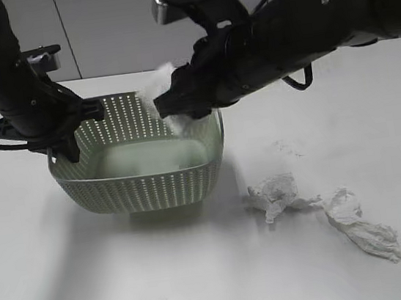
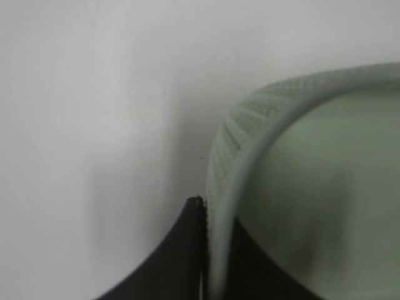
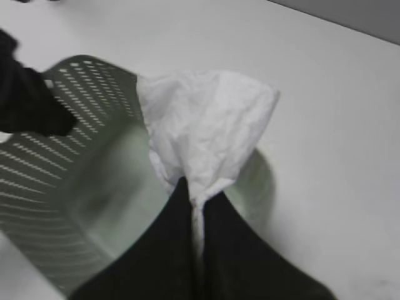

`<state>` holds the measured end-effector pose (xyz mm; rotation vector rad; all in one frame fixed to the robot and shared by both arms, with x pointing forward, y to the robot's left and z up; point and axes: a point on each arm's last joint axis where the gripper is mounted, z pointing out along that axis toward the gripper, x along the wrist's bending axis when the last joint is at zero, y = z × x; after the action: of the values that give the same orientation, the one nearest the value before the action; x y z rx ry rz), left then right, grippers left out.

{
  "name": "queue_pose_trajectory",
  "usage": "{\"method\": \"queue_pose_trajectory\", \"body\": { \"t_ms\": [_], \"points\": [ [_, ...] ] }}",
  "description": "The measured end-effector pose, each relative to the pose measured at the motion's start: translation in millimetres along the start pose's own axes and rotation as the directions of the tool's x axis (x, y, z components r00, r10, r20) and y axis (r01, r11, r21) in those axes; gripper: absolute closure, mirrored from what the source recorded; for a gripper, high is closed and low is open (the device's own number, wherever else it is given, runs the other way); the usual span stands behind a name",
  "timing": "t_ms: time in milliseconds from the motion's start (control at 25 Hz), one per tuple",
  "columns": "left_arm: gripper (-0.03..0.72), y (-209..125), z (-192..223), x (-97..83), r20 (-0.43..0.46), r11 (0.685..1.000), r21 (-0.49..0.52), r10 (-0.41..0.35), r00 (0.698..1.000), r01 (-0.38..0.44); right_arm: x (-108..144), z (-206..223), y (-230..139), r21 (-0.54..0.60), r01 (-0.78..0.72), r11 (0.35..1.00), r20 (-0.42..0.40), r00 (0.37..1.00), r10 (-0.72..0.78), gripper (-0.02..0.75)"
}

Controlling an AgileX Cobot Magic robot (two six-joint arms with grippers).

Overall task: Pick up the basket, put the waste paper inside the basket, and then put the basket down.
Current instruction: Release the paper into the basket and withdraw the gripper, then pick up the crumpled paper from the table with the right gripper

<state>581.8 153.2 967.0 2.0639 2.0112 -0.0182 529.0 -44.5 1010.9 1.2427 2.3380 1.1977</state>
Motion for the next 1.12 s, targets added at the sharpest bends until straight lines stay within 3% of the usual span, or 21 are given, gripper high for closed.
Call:
{"method": "queue_pose_trajectory", "body": {
  "t_ms": [80,160,240,400,520,800,960,1120],
  "points": [
    [0.685,0.0,0.0,0.0,0.0,1.0,0.0,0.0,1.0,0.0,-1.5,6.4,-4.3,0.019,-0.001,1.0,0.004,1.0,0.001,0.3],
    [0.685,0.1,0.0,0.0,0.0,1.0,-0.001,0.001,1.0,-0.001,-3.6,5.6,-1.7,0.024,-0.012,1.0,0.004,1.0,0.012,0.164],
    [0.685,0.1,0.0,0.1,-0.001,1.0,-0.001,0.001,1.0,-0.001,-7.6,-0.6,7.2,0.051,-0.063,0.997,-0.001,0.998,0.063,0.109],
    [0.685,0.3,0.0,0.6,-0.007,1.0,-0.003,0.007,1.0,-0.007,-42.8,-28.1,23.6,0.114,-0.112,0.987,0.066,0.992,0.105,0.127],
    [0.685,0.1,0.0,0.7,-0.008,1.0,-0.001,0.007,1.0,-0.007,-72.8,-50.0,11.6,0.214,-0.151,0.965,0.14,0.983,0.122,0.154],
    [0.685,0.1,0.0,0.7,-0.008,1.0,-0.001,0.007,1.0,-0.007,-89.3,-57.4,-100.3,0.373,-0.221,0.901,0.241,0.961,0.136,0.16],
    [0.685,0.0,0.0,0.8,-0.009,1.0,0.0,0.007,1.0,-0.007,-92.7,-56.2,-149.8,0.334,-0.265,0.905,0.305,0.938,0.162,0.16],
    [0.685,0.0,0.0,0.8,-0.009,1.0,0.0,0.007,1.0,-0.007,-94.2,-55.0,-170.1,0.273,-0.278,0.921,0.326,0.927,0.183,0.16]
  ]
}}
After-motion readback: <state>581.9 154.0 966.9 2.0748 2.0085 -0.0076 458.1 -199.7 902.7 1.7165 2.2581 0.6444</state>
